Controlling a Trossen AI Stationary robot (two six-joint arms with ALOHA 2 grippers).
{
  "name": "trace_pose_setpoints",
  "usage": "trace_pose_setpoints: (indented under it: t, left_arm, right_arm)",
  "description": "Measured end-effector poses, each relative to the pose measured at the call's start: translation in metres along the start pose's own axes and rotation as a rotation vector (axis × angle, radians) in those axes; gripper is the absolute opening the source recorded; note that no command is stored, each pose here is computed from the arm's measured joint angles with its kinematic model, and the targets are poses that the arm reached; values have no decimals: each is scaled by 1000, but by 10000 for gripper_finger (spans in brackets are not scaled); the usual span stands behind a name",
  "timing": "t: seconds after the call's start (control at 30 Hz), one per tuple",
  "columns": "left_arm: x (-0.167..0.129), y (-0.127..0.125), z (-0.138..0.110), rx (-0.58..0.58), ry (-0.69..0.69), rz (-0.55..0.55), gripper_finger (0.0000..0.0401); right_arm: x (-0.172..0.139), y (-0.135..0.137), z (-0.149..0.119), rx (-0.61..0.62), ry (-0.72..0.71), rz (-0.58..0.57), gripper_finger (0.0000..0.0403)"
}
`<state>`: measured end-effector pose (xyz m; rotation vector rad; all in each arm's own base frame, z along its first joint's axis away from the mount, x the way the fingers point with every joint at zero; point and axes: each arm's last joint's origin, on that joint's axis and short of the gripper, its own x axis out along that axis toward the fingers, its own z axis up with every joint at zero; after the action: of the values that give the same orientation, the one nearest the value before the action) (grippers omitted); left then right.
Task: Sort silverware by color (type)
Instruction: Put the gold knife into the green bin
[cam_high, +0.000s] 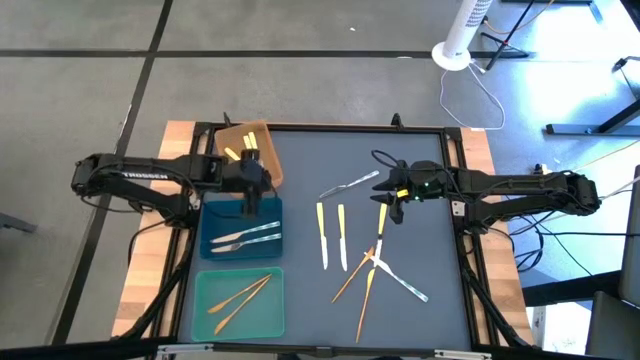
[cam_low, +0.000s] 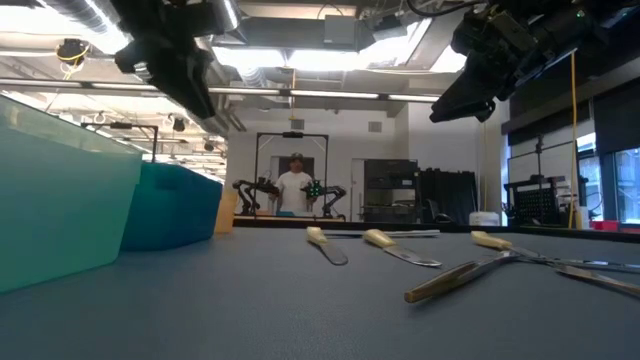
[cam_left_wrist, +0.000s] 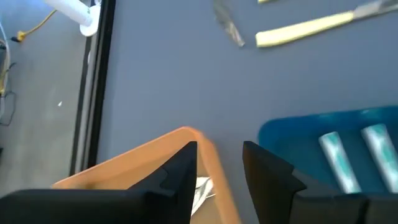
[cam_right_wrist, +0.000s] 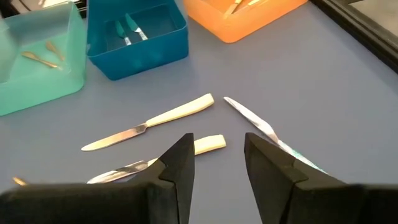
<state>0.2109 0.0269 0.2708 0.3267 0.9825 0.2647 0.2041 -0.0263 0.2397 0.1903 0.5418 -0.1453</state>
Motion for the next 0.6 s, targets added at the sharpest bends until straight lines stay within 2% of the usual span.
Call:
trace_pose_setpoints:
  t: [0.23,0.4,0.6]
  left_arm:
    - [-6,-13,16,-87,-154,-22,124]
    - [-13,-20,31,-107,-298,-34,124]
    - [-18,-29,50,-275,-464,-81,124]
  right_arm:
    - [0,3,0,-2,16,108,129]
    - [0,4,-1,-3,20,134,129]
    - [0,4,-1,-3,21,142,129]
